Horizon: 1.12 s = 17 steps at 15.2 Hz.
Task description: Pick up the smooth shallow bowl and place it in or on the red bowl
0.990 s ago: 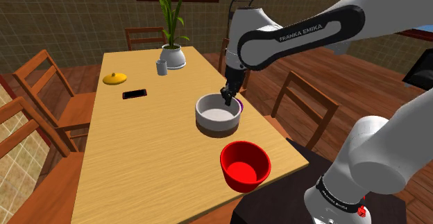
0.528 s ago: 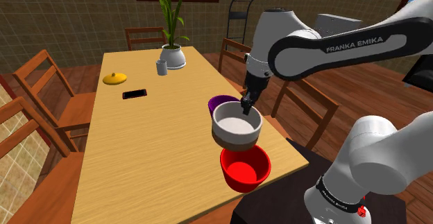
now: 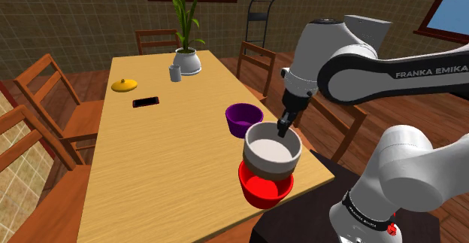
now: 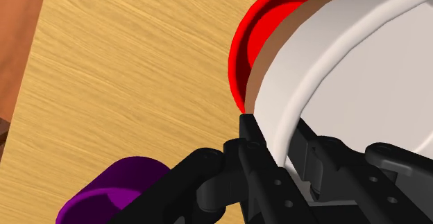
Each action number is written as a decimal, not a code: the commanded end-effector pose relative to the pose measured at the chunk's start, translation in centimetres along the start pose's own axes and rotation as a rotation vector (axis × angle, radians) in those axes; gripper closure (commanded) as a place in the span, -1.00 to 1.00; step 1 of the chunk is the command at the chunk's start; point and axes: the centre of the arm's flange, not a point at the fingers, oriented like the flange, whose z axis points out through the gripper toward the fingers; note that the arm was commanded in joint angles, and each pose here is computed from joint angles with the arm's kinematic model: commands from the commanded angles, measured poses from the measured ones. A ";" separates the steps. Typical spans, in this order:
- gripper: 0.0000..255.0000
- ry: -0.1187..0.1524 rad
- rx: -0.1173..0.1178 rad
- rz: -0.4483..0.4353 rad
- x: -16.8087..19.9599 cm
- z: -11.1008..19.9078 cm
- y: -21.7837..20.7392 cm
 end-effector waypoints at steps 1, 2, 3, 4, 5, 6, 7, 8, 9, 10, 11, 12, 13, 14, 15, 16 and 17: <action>1.00 0.001 0.000 0.000 -0.2 1.1 -0.1; 1.00 0.001 0.000 0.000 -0.3 1.6 -0.1; 1.00 0.001 0.000 0.000 -0.3 2.1 -0.1; 1.00 0.001 0.000 0.000 -0.4 2.6 -0.1; 1.00 0.001 0.000 0.000 -0.4 3.2 -0.1; 1.00 0.001 0.000 0.000 -0.4 3.7 -0.1; 1.00 0.001 0.000 0.000 -0.5 4.2 -0.1; 1.00 0.001 0.000 0.000 -0.5 4.8 -0.1; 1.00 0.001 0.000 0.000 -0.6 5.3 -0.1; 1.00 0.001 0.000 0.000 -0.6 5.8 -0.1; 1.00 0.001 0.000 0.000 -0.6 6.3 -0.1; 1.00 0.001 0.000 0.000 -0.7 6.9 -0.1; 1.00 0.001 0.000 0.000 -0.7 7.4 -0.2; 1.00 0.001 0.000 0.000 -0.7 7.8 -0.2; 1.00 0.001 0.000 0.000 -0.8 7.8 -0.2; 1.00 0.001 0.000 0.000 -0.8 7.8 -0.2; 1.00 0.001 0.000 0.000 -0.7 7.8 -0.2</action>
